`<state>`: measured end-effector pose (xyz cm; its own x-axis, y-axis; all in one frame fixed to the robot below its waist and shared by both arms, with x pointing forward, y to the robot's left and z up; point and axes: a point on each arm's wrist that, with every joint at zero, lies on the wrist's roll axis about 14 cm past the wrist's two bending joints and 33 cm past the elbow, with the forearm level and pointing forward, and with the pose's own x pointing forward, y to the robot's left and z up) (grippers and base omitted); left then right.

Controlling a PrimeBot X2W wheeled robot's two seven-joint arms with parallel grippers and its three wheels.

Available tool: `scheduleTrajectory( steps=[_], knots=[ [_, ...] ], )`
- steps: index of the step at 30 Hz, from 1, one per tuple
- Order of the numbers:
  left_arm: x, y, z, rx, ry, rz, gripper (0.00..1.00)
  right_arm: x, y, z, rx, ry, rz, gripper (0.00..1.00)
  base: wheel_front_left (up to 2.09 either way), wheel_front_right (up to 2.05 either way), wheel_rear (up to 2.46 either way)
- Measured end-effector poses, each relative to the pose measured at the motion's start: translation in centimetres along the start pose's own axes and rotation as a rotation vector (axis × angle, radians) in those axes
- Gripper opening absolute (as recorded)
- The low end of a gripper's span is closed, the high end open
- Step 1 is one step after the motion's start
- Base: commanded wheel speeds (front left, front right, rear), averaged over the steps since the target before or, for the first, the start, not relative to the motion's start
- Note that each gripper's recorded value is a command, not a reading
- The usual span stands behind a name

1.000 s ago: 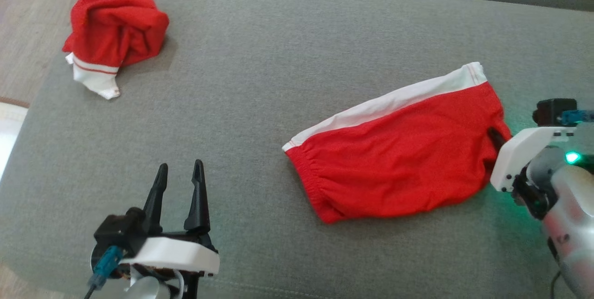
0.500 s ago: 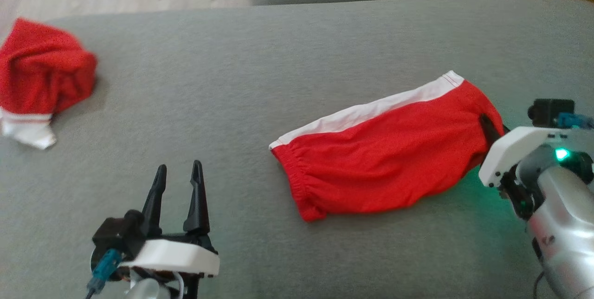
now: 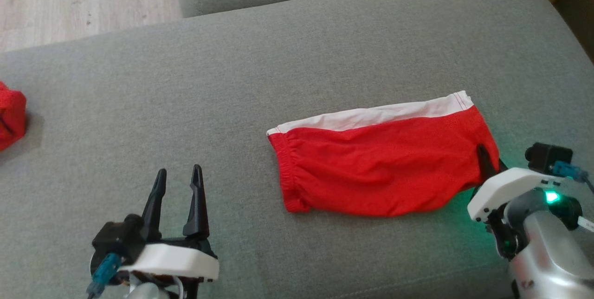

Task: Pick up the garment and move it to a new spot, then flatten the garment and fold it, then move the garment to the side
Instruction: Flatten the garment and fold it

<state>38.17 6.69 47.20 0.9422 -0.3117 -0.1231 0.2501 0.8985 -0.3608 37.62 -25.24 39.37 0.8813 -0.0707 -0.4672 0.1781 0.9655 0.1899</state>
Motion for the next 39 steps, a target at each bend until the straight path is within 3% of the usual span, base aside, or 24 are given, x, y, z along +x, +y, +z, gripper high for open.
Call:
scheduleTrajectory(
  steps=[6, 14, 23, 33, 35, 36, 39],
  knots=[
    [-0.7, 0.6, 0.6, 0.007, -0.016, 0.022, 1.0, 0.2, 3.0, 2.4, -0.022, -0.069, 0.059, 0.0, 0.0, 0.0, 0.0],
    [-2.7, 2.1, 1.8, 0.015, -0.059, 0.081, 1.0, -0.6, 13.4, 5.5, -0.139, -0.13, 0.322, 0.0, 0.0, 0.0, 0.0],
    [-5.4, 4.4, 2.2, 0.002, -0.086, 0.179, 1.0, -3.2, 24.1, 0.8, -0.233, 0.016, 0.642, 0.0, 0.0, 0.0, 0.0],
    [-6.2, 5.6, 2.0, -0.013, -0.086, 0.224, 1.0, -3.7, 25.6, -4.3, -0.311, 0.158, 0.701, 0.02, 0.0, 0.0, 0.0],
    [-6.2, 5.6, 2.0, -0.013, -0.086, 0.224, 1.0, -3.7, 25.5, -4.6, -0.317, 0.166, 0.702, 0.82, 0.0, 0.0, 0.0],
    [-6.1, 5.6, 2.1, -0.012, -0.089, 0.223, 1.0, -3.7, 25.5, -4.8, -0.32, 0.17, 0.702, 1.0, 0.0, 0.0, 0.0],
    [-6.0, 5.4, 2.0, -0.012, -0.086, 0.217, 1.0, -4.0, 25.6, -4.8, -0.322, 0.158, 0.711, 1.0, 0.0, 0.0, 0.0]
  ],
)
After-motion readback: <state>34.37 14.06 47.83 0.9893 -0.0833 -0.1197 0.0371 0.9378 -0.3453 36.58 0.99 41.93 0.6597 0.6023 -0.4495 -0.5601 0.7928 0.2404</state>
